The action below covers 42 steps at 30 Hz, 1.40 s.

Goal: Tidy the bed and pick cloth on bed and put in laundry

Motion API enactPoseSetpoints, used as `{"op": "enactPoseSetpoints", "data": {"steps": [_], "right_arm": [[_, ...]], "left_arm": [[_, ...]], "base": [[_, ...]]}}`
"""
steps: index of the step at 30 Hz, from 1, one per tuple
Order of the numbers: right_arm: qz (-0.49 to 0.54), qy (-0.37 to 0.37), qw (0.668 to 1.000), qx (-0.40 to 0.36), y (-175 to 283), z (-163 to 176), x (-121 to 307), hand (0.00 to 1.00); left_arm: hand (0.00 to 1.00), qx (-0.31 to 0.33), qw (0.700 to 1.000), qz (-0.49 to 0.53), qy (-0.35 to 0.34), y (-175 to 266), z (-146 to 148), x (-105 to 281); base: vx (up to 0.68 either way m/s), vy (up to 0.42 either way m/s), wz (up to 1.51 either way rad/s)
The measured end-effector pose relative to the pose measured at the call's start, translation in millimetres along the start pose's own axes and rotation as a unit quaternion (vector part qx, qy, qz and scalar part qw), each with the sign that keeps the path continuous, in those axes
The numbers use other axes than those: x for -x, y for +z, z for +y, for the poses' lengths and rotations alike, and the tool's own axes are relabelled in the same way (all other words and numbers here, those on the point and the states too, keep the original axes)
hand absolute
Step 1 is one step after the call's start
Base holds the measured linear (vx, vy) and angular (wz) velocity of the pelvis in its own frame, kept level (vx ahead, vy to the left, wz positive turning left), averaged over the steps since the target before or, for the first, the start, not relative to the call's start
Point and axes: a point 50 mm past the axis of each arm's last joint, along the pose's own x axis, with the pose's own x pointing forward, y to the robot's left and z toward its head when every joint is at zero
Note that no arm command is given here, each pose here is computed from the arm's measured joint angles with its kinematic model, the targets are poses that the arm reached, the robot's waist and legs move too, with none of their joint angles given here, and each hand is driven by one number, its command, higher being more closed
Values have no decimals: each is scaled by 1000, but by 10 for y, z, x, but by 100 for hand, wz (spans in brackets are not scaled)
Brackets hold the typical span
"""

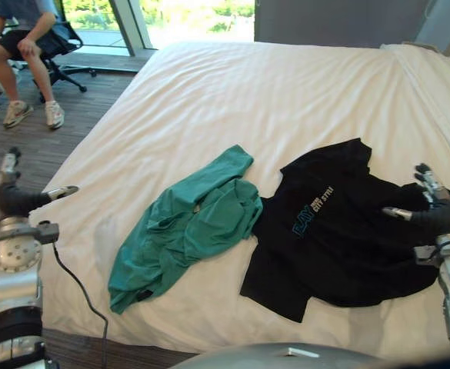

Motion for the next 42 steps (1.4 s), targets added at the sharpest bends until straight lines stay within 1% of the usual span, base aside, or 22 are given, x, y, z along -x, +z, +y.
{"op": "enactPoseSetpoints", "data": {"steps": [1,3,6,11,13,15,17,18,19,21,22,25,28,29,30,31,33,35,37,40,42], "right_arm": [[-4,3,1000,4,18,-4,8,0],[14,0,1000,12,-57,-55,71,0],[30,9,999,14,-117,-31,156,0],[32,15,999,11,-125,15,177,0],[31,27,999,10,-114,68,212,0],[27,29,999,5,-96,100,243,0],[26,35,999,2,-90,129,262,0],[25,38,999,2,-85,135,273,0],[24,47,999,2,-84,166,309,0],[25,58,998,-7,-92,239,330,0],[23,57,998,-15,-87,267,336,0],[7,63,998,-19,-23,308,310,0],[-22,70,997,-39,92,410,224,0],[-40,68,996,-44,163,436,144,0],[-63,56,995,-49,258,438,41,0],[-75,49,995,-53,311,437,-12,0],[-113,23,991,-64,478,425,-162,0],[-125,20,990,-70,531,460,-196,0],[-128,26,989,-73,549,517,-198,0],[-144,13,987,-72,616,518,-190,0],[-165,3,986,-34,697,524,-175,0]], "left_arm": [[0,-12,1000,-6,-3,45,-5,-52],[0,-34,999,-9,-42,94,-202,-76],[0,-51,996,20,-73,44,-342,-51],[0,-65,992,41,-100,2,-468,-12],[0,-63,987,50,-136,-15,-589,31],[0,-48,980,73,-178,-59,-721,104],[0,-49,961,108,-248,-201,-978,342],[0,-53,956,113,-267,-235,-1056,423],[0,-69,941,122,-309,-296,-1250,621],[0,-93,927,124,-343,-329,-1394,770],[0,-104,922,123,-352,-326,-1449,808],[0,-114,921,119,-353,-293,-1500,801],[0,-133,932,78,-328,-74,-1578,586],[0,-140,938,58,-311,56,-1603,448],[100,-147,945,36,-290,201,-1617,292],[100,-151,948,26,-278,269,-1609,218],[100,-158,962,-3,-225,492,-1519,-30],[100,-166,964,-11,-205,582,-1473,-135],[100,-182,963,-9,-197,586,-1411,-198],[100,-184,963,-13,-198,605,-1404,-209],[100,-174,963,-26,-207,625,-1437,-185]], "base": [[-67,-65,20],[2,-15,7],[-10,-24,-15],[-13,6,1],[-30,7,4],[-5,1,-6],[-9,-1,-27],[-24,-8,-27],[-31,-14,-16],[-28,-16,-14],[-48,-21,-20],[-85,-14,-24],[-141,-21,-1],[-169,-28,8],[-187,-26,8],[-202,-42,7],[-208,-53,2],[-154,-42,3],[-129,-62,0],[-83,-29,-5],[-77,-1,0]]}}
